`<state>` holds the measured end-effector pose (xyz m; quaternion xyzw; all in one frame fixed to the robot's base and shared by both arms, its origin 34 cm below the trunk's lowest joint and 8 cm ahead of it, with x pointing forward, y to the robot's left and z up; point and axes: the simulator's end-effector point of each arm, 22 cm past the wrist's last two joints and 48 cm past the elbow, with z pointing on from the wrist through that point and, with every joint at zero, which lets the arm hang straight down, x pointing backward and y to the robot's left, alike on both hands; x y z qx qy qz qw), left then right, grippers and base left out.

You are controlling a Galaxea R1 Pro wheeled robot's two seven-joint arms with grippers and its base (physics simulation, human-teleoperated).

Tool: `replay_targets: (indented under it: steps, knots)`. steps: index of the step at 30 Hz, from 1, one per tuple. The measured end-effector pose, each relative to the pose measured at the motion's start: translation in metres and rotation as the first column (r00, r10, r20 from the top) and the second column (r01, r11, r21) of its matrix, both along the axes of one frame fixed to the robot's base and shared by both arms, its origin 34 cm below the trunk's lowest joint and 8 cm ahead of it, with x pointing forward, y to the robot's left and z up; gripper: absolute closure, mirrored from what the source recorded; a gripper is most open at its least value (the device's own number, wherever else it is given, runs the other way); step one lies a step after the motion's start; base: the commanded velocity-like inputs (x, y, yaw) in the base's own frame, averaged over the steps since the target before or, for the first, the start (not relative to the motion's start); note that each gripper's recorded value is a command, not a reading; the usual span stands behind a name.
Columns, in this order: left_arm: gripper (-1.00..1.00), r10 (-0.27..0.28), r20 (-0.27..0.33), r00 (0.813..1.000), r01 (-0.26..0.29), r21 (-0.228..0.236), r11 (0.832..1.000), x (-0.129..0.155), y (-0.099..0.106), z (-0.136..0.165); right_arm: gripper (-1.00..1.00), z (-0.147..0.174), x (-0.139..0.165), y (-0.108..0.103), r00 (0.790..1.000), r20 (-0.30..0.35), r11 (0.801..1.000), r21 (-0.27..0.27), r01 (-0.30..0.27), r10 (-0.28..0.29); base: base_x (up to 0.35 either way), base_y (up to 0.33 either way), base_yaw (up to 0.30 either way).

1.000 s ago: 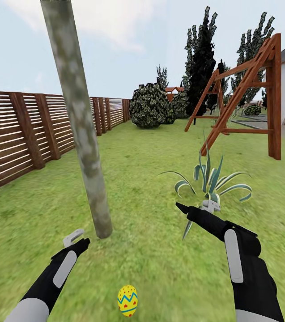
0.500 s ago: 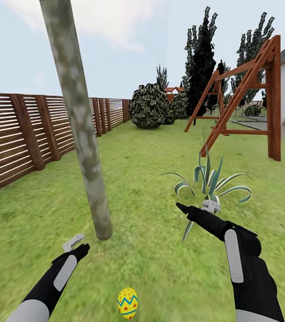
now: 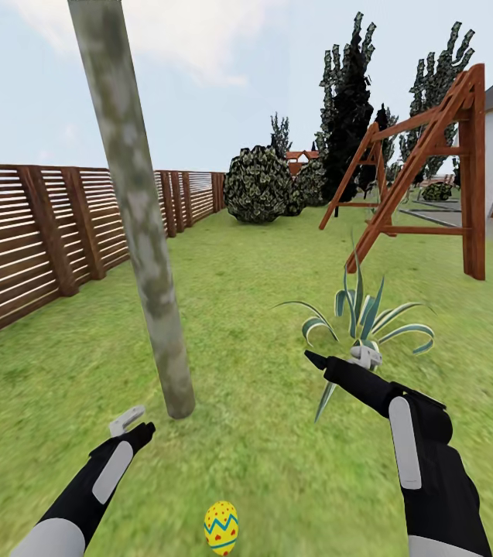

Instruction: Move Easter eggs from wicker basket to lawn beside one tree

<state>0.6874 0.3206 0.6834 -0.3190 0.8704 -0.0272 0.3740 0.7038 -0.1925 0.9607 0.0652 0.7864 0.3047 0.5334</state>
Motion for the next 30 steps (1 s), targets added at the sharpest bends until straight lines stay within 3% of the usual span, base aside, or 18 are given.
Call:
replay_targets:
  steps: [11,20,30]
  knots:
    - [-1.00,0.000,0.000,1.000,0.000,-0.001,1.000,0.001,0.000,0.019,-1.00,0.019,0.001,0.000,1.000,-0.001,1.000,0.000,0.000,0.000,-0.003,0.000,0.000]
    - [-1.00,0.001,0.002,1.000,-0.001,-0.003,1.000,0.002,0.000,0.034,-1.00,0.033,0.001,0.000,1.000,-0.002,1.000,0.001,0.000,0.000,-0.175,0.000,0.000]
    - [-1.00,0.005,0.006,1.000,-0.005,-0.005,1.000,0.003,0.001,0.052,-1.00,0.049,0.001,0.001,1.000,-0.002,1.000,0.000,-0.001,0.001,-0.036,0.000,0.000]
